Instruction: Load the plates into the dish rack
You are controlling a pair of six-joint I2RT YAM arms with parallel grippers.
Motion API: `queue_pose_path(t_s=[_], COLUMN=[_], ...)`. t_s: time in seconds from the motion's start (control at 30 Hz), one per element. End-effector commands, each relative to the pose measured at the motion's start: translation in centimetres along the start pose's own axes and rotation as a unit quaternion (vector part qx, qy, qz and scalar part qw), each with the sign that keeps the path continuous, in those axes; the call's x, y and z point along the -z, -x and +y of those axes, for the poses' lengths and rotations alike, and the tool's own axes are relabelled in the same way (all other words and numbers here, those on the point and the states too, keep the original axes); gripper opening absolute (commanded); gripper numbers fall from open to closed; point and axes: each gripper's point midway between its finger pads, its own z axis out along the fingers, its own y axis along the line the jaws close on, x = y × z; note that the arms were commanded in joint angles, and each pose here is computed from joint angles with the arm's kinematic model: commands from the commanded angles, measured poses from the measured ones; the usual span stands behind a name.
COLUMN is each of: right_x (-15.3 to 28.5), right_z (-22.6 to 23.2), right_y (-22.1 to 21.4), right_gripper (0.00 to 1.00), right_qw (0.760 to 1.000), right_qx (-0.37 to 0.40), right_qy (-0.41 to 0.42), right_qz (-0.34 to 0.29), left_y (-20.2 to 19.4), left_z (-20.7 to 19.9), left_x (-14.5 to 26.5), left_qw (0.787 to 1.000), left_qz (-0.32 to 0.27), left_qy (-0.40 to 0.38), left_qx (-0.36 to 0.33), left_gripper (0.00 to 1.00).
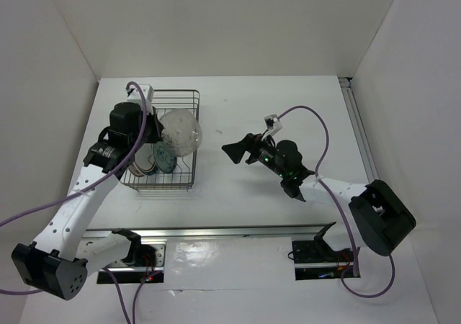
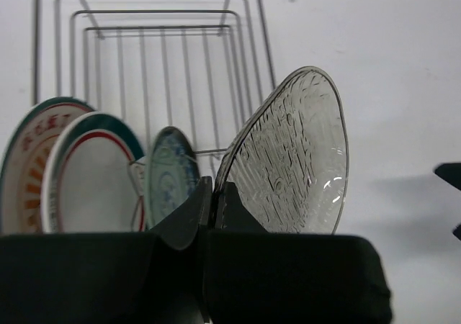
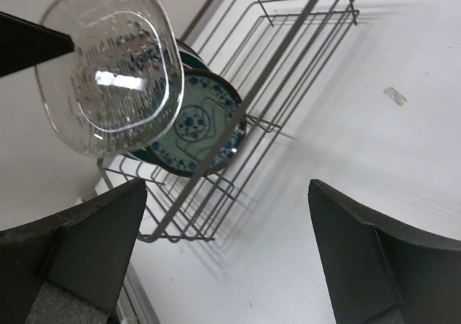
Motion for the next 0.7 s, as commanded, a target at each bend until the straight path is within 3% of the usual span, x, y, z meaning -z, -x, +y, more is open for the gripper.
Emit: queue_pose_path(t_s=[0.0, 0.3, 0.67], right_x=[0.4, 2.6, 4.9], right_z=[-0.1, -1.1, -2.3], right_y=[0.7, 1.3, 3.4], right_gripper=[1.0, 1.0, 1.0], right_qw=[0.999, 0.998, 0.996], right_qx=[0.033, 0.056, 0.066], right_qy=[-0.015, -0.035, -0.048], right_qz=[-0.007, -0.006, -0.022], left_y=[1.8, 1.5, 0.1], left_z=[3.4, 6.4, 7.1], left_x=[1.2, 1.4, -0.5], left_qw=[0.995, 0.983, 0.978], left_qz=[-0.024, -0.011, 0.029], left_qy=[0.095, 0.178, 0.2], left_qx=[-0.024, -0.043, -0.054], left_gripper=[0.0, 0.0, 0.0])
